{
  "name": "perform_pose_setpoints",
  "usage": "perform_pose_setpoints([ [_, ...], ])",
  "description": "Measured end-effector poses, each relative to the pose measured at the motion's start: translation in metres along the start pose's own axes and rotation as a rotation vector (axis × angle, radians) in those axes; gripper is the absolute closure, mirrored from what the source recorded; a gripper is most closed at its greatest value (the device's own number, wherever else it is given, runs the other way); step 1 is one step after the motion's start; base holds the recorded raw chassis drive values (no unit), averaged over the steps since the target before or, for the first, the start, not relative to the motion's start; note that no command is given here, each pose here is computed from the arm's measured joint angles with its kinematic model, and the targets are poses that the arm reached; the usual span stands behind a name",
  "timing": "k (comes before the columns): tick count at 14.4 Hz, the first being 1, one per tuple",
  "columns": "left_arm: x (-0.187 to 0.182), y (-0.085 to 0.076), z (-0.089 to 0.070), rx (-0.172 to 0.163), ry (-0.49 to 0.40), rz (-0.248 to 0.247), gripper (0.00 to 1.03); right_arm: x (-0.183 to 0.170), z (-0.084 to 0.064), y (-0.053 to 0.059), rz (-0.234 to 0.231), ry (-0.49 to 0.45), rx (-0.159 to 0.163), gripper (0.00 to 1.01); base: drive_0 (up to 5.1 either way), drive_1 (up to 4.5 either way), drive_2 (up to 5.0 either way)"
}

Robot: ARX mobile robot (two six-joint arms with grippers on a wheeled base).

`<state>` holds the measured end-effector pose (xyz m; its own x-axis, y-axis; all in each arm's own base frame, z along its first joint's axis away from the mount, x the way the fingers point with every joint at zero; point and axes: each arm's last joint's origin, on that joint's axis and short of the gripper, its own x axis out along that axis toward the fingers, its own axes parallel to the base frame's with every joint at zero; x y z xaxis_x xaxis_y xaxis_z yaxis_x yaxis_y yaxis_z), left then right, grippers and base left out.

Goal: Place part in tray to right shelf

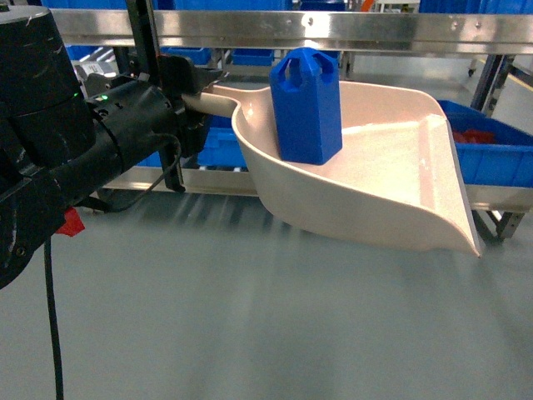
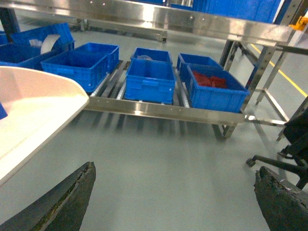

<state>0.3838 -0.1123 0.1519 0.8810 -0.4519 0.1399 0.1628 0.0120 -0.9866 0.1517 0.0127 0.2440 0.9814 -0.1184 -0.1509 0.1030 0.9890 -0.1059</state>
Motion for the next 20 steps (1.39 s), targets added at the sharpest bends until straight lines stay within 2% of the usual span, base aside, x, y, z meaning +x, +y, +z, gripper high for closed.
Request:
perform_pose_setpoints([
  [11,-0.0001,-0.0001,0.0000,0.001,0.000,-0.002,0.91,0.0000,-0.0002,0.0000,0.000,0.001,0.000,0.03,-2.1,-2.07,-2.1],
  [20,-0.0005,0.0006,-0.0001,0.000,0.001,0.003,0.91,0.0001,-0.0007,0.0001,0.000,0.003,-0.001,0.03,0.0,0.00,0.0],
])
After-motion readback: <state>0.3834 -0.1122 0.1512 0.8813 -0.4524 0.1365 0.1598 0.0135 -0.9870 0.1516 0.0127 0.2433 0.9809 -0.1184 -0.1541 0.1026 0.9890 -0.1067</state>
